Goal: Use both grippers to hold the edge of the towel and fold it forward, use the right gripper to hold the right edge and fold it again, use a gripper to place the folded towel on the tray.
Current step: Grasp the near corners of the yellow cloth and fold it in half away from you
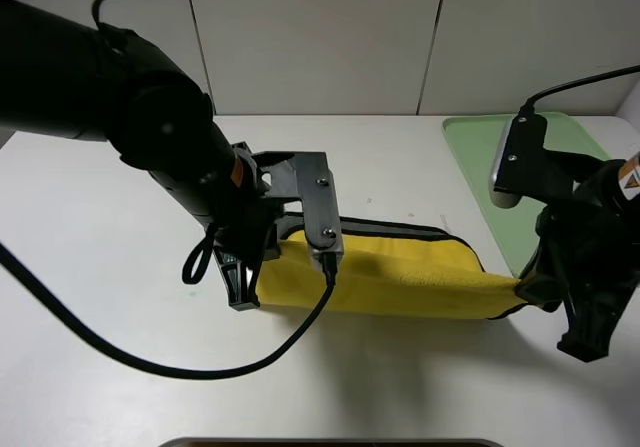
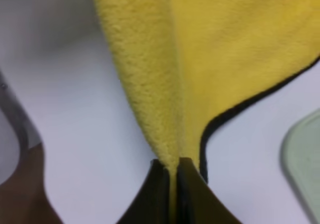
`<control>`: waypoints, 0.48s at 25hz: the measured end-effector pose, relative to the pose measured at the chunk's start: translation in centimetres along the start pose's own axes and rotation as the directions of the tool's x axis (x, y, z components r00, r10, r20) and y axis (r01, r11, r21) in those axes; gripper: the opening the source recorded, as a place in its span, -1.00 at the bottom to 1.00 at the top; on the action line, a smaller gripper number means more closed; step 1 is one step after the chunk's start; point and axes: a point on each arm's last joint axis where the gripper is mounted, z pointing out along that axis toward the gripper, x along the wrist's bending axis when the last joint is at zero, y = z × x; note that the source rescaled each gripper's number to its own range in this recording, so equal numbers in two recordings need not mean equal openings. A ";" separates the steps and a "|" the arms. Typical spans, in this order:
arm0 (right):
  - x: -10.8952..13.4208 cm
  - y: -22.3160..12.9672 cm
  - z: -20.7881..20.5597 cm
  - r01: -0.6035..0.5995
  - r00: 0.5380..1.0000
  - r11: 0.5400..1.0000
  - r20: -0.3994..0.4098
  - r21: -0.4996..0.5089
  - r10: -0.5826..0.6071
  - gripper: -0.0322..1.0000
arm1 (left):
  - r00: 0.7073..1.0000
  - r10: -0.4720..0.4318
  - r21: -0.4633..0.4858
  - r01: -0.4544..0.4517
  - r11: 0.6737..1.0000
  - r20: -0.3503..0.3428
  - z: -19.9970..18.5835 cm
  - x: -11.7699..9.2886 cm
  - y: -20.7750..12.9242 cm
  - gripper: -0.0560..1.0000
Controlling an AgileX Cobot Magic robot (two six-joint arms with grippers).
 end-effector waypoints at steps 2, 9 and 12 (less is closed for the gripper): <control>-0.5 0.5 0.3 0.001 1.000 1.000 0.007 0.021 -0.001 -0.94 | 1.000 0.003 0.003 -0.003 1.000 0.001 0.6 0.0 0.1 -0.89; -1.8 1.6 1.7 0.005 1.000 0.998 0.029 0.062 -0.007 -0.94 | 0.998 -0.038 -0.054 0.035 0.998 -0.056 1.0 1.4 -0.1 -0.89; -2.1 1.8 2.2 0.003 0.999 0.998 0.049 0.057 -0.006 -0.94 | 0.993 -0.082 -0.086 0.074 0.994 -0.090 1.0 2.6 -0.6 -0.89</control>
